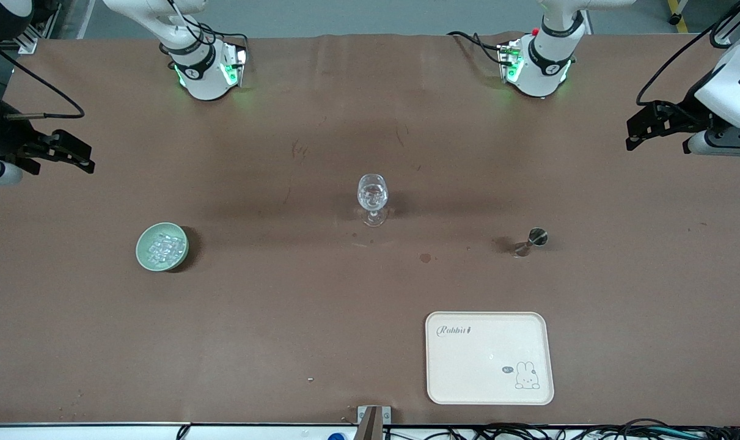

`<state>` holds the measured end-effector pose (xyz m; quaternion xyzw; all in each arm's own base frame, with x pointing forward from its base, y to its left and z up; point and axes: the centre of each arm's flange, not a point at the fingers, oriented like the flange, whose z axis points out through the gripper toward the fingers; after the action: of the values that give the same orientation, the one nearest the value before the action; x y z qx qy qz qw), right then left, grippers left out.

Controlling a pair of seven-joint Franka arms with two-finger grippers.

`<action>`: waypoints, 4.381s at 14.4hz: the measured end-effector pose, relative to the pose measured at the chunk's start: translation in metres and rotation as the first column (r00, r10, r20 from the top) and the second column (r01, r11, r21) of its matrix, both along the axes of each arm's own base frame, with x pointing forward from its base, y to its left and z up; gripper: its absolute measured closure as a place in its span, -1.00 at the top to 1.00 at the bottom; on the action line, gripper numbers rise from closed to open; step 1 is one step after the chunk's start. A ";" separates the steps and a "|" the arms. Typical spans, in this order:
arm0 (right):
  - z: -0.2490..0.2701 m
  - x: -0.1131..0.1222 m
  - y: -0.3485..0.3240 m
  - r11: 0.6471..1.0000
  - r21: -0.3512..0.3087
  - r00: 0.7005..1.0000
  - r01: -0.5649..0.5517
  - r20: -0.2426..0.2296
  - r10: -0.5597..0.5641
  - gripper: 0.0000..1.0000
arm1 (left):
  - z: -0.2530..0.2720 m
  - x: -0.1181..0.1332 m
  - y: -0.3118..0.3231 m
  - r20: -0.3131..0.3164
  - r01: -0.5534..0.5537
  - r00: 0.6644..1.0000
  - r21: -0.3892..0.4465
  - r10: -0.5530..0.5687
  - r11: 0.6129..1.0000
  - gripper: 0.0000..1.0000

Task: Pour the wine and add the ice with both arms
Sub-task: 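Move the right gripper to the bowl while the left gripper reaches the jigger, then grasp the jigger with the left gripper while the right gripper grasps ice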

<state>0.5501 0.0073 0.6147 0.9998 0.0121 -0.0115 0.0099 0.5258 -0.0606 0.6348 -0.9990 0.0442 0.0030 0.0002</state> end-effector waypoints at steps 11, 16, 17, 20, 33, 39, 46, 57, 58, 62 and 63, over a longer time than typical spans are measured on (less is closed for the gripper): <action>0.000 0.000 -0.001 1.000 0.000 1.000 0.002 0.004 -0.002 1.00 | -0.035 0.023 0.006 -0.063 -0.033 0.997 0.004 0.033 0.999 1.00; -0.035 0.024 -0.007 1.000 0.001 1.000 0.011 0.003 -0.011 1.00 | -0.085 0.045 -0.003 -0.178 -0.284 0.946 -0.041 0.272 0.958 1.00; -0.054 0.035 -0.012 1.000 0.001 1.000 0.020 -0.008 -0.020 1.00 | -0.095 0.049 -0.004 -0.210 -0.351 0.919 -0.053 0.333 0.935 1.00; -0.118 0.070 -0.034 0.999 0.002 0.998 0.052 -0.019 -0.052 1.00 | -0.132 0.061 0.000 -0.311 -0.547 0.807 -0.070 0.503 0.834 1.00; -0.316 0.082 -0.039 0.999 0.009 0.998 0.053 -0.019 -0.053 0.96 | -0.308 0.117 0.077 -0.611 -0.866 0.459 -0.146 0.645 0.478 1.00; -0.354 0.061 -0.038 0.999 0.010 0.999 0.051 -0.005 -0.051 0.92 | -0.382 0.105 0.124 -0.804 -0.967 0.219 -0.103 0.553 0.232 1.00; -0.365 0.052 -0.037 0.999 0.010 0.998 0.052 -0.022 -0.052 0.82 | -0.458 0.085 0.116 -0.912 -0.988 0.045 0.021 0.407 0.155 1.00; -0.385 0.037 -0.036 0.999 0.011 0.998 0.050 -0.036 -0.050 0.56 | -0.507 0.065 0.122 -0.958 -0.986 -0.075 0.112 0.276 0.121 0.86; -0.386 0.037 -0.036 0.999 0.011 0.998 0.050 -0.038 -0.049 0.52 | -0.509 0.065 0.122 -0.959 -0.987 -0.079 0.114 0.271 0.117 0.84; -0.390 0.036 -0.034 0.999 0.012 0.998 0.048 -0.044 -0.047 0.41 | -0.518 0.064 0.118 -0.961 -0.985 -0.088 0.123 0.261 0.118 0.84; -0.391 0.036 -0.033 0.999 0.012 0.998 0.046 -0.045 -0.045 0.35 | -0.520 0.065 0.117 -0.961 -0.985 -0.089 0.123 0.260 0.119 0.81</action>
<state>0.5863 -0.0257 0.2239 0.9994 -0.0103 -0.0339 0.0029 0.5906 0.0566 0.1147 -0.5872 -0.5244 0.4756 -0.3924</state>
